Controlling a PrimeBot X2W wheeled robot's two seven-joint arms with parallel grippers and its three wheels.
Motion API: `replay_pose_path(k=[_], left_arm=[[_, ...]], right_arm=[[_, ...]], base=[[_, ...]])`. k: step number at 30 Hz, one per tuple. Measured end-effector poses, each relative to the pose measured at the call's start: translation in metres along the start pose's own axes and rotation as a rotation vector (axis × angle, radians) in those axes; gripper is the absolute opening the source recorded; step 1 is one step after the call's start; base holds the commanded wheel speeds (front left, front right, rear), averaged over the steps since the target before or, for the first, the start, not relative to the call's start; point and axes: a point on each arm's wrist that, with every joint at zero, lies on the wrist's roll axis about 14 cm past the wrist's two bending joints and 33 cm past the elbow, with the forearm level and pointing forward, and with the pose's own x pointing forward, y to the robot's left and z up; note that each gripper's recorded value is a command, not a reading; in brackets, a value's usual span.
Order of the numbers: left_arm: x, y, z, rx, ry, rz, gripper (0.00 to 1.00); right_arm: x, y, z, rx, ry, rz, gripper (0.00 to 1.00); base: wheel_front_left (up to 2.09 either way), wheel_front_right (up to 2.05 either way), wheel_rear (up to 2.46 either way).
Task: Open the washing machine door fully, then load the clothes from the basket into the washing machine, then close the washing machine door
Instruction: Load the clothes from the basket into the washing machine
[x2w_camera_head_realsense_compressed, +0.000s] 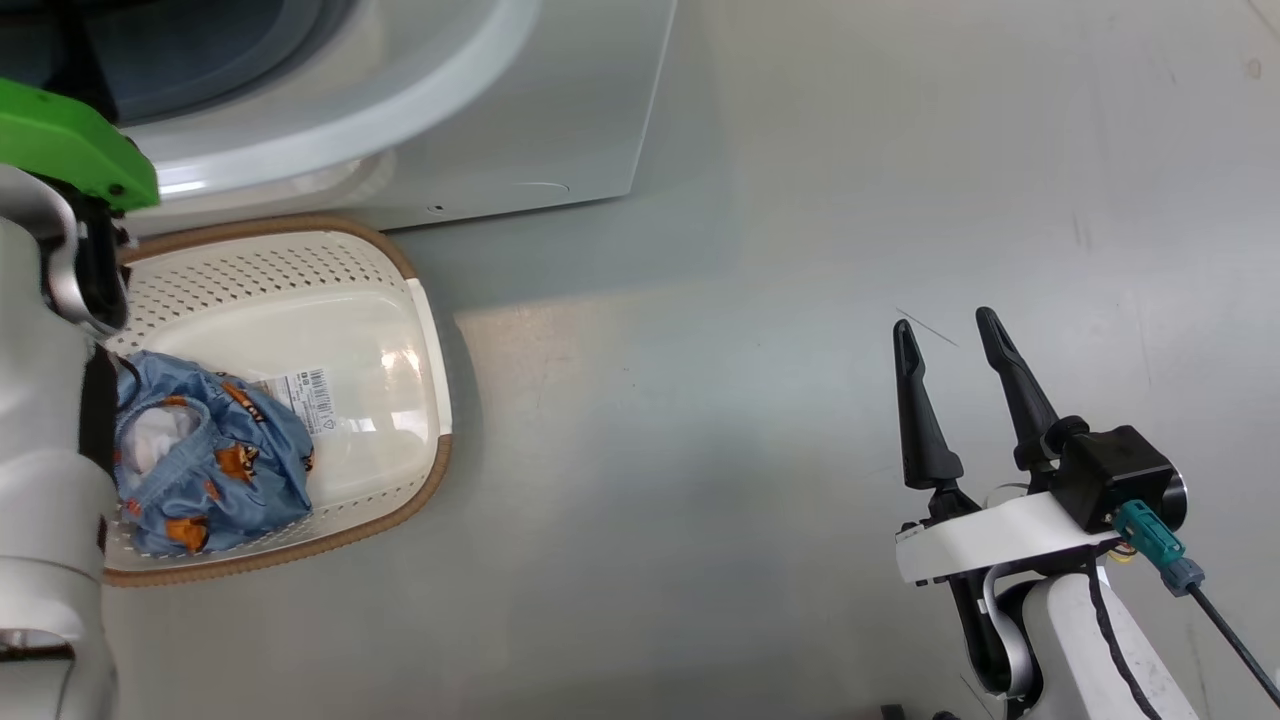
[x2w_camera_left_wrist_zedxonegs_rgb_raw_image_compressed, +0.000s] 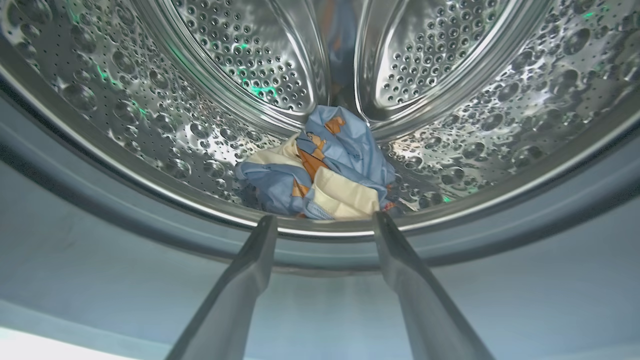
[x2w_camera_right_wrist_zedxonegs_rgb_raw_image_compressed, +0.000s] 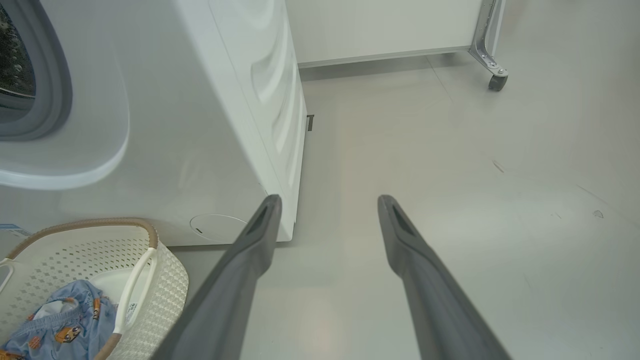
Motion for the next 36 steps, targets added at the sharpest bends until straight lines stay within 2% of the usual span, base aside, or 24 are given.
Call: replay_pose_path(k=[7, 19, 24, 28, 36], left_arm=[[-0.037, -0.01, 0.003, -0.024, -0.015, -0.022, 1.0], [-0.132, 0.012, -0.027, -0.117, 0.039, 0.078, 1.0], [-0.17, 0.011, -0.035, -0.14, 0.045, 0.089, 1.0], [-0.2, 0.013, -0.042, -0.15, 0.051, 0.105, 1.0], [-0.244, 0.018, -0.041, -0.104, 0.029, 0.114, 1.0]], right_arm=[[-0.001, 0.01, 0.013, -0.01, -0.033, 0.042, 1.0], [-0.016, 0.027, 0.046, -0.023, -0.121, 0.107, 1.0], [-0.035, 0.027, 0.046, -0.022, -0.118, 0.109, 1.0], [-0.05, 0.027, 0.047, -0.022, -0.124, 0.11, 1.0], [-0.069, 0.032, 0.059, -0.03, -0.168, 0.129, 1.0]], base=[[0.0, 0.0, 0.0], [0.0, 0.0, 0.0], [0.0, 0.0, 0.0], [0.0, 0.0, 0.0], [0.0, 0.0, 0.0]])
